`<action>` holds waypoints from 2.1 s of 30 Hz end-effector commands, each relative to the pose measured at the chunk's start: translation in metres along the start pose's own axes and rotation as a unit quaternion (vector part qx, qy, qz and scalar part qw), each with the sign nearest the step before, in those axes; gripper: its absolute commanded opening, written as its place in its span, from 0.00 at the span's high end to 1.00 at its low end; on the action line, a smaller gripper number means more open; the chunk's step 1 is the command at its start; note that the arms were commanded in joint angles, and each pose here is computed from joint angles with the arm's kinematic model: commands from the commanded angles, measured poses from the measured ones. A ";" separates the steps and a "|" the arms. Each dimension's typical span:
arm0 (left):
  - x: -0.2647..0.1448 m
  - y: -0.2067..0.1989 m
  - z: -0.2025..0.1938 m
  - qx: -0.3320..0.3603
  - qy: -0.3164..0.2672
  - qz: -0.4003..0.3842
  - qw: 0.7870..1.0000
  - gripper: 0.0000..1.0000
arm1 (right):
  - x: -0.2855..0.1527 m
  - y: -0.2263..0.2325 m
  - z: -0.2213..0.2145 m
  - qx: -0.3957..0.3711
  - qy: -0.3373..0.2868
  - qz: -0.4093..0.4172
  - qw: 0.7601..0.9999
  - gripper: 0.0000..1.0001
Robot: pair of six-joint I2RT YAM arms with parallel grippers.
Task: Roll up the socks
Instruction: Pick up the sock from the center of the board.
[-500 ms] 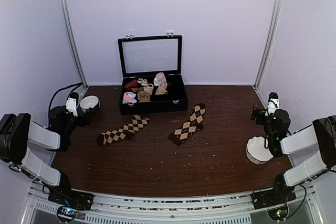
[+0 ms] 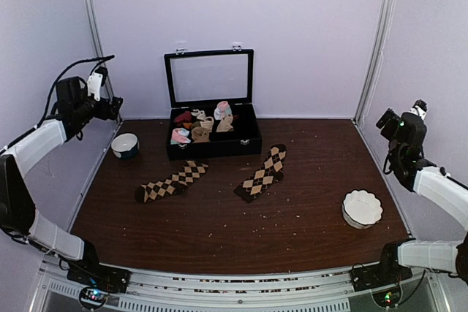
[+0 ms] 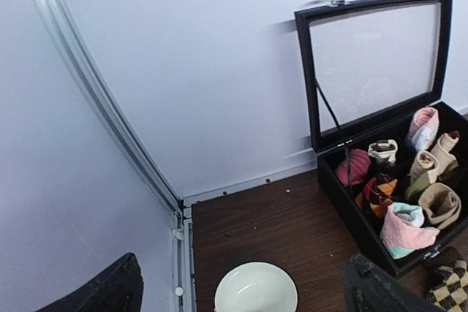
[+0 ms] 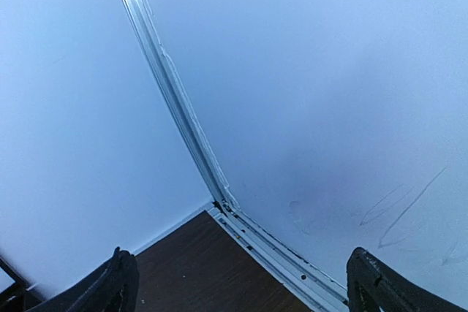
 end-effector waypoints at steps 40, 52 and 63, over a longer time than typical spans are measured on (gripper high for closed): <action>-0.058 -0.181 -0.080 0.130 0.205 -0.384 0.891 0.02 | -0.268 0.224 -0.389 -0.380 0.390 0.392 0.741 0.50; -0.071 -0.189 -0.078 0.142 0.206 -0.411 0.877 0.02 | -0.270 0.191 -0.405 -0.381 0.424 0.372 0.733 0.53; -0.083 -0.209 -0.068 0.167 0.183 -0.444 0.861 0.02 | -0.281 0.183 -0.414 -0.360 0.499 0.390 0.685 0.97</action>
Point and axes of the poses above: each gripper's point midway between its finger pads, its own x axis out along the fingers, its own y axis along the line the jaws close on, z = x × y, the point moved 1 cm from there along -x, back along the fingers, and after that the axes turned 8 degrees about x, right-handed, at the moved point
